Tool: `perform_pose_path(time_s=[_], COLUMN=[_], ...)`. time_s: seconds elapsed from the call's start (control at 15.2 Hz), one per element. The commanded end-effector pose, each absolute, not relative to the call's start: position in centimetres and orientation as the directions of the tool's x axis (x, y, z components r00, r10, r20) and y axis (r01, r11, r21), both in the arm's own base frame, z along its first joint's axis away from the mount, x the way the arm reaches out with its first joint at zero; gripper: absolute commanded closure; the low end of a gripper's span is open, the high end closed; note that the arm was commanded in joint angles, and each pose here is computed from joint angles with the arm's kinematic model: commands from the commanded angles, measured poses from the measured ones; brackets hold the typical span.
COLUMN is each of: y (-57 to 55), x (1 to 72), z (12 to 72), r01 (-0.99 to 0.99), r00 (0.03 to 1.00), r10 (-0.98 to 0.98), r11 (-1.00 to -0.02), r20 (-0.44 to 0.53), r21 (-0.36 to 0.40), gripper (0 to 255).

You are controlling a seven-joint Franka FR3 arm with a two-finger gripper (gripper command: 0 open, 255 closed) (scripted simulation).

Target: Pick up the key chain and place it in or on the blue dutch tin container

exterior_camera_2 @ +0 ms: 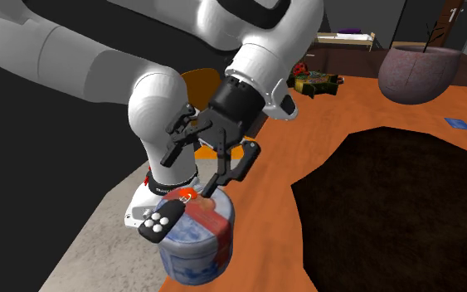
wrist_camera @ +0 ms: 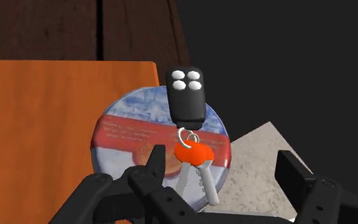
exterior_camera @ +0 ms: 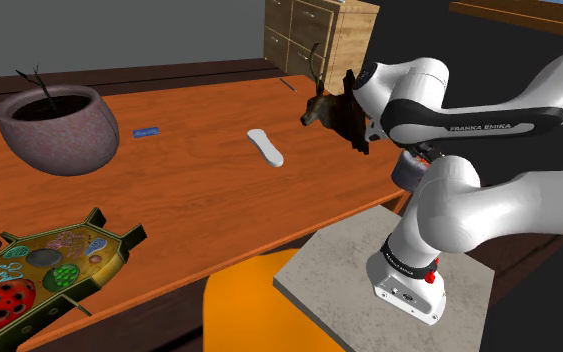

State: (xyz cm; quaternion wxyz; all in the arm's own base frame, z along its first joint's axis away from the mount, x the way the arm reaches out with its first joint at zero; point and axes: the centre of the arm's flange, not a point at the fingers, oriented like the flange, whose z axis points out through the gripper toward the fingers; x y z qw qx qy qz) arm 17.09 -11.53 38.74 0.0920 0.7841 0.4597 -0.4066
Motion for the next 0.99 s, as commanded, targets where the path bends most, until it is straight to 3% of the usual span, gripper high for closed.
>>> perform_pose_path(time_s=[0.0,0.07,0.4,0.92], y=[-9.8,-10.4,-9.2,-9.2], x=[17.5,18.6,19.3,19.3], z=[41.8,40.0,45.7,45.7], r01=[0.885,0.883,0.885,0.885], r00=[0.400,0.404,0.403,0.403], r10=[0.768,0.768,0.766,0.766], r11=[-0.465,-0.469,-0.466,-0.466], r20=[-0.500,-0.498,-0.501,-0.501], r21=[-0.007,-0.007,-0.002,-0.002], gripper=[0,0,0,0])
